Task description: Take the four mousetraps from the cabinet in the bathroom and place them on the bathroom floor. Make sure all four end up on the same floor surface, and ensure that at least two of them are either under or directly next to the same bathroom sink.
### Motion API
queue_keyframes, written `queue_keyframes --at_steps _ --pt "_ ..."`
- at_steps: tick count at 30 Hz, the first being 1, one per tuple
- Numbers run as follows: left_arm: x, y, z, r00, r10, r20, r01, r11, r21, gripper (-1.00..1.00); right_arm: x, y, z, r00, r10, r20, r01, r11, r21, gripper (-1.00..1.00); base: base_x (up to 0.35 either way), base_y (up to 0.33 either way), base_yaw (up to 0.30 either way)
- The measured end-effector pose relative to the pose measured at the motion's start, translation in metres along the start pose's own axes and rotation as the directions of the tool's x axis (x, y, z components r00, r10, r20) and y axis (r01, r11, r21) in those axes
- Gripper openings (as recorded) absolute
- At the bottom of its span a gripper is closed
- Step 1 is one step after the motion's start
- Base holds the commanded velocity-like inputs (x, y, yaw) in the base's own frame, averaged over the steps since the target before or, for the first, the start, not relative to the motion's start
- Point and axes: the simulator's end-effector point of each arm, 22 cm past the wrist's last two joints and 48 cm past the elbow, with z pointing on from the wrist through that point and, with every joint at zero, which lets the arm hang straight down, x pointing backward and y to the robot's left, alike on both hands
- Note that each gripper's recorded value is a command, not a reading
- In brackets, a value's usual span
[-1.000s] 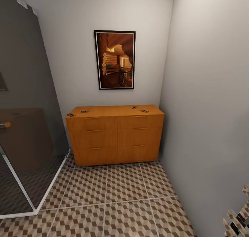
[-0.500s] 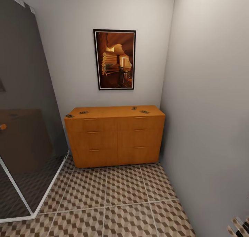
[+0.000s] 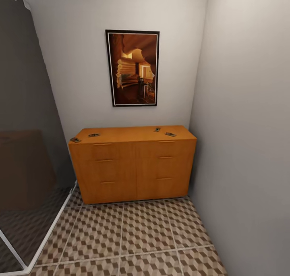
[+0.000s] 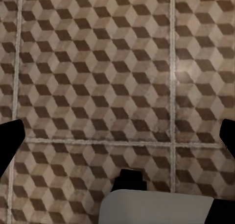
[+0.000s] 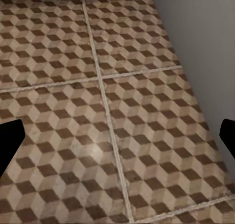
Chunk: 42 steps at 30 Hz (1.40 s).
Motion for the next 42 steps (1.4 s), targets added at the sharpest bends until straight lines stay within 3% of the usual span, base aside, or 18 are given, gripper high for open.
queue_keyframes --at_steps 16,42 --pt "0.0020 -0.0008 0.0002 1.000 0.002 -0.005 -0.002 1.000 0.000 1.00 0.0014 -0.0008 0.0003 1.000 -0.001 -0.003 0.001 1.000 0.001 1.00 0.066 -0.007 0.194" --pt "0.0021 -0.0013 0.0001 1.000 0.003 -0.005 -0.003 1.000 0.002 1.00 0.0015 -0.0010 0.0003 1.000 -0.002 -0.003 0.002 1.000 0.001 1.00 0.000 0.000 0.055"
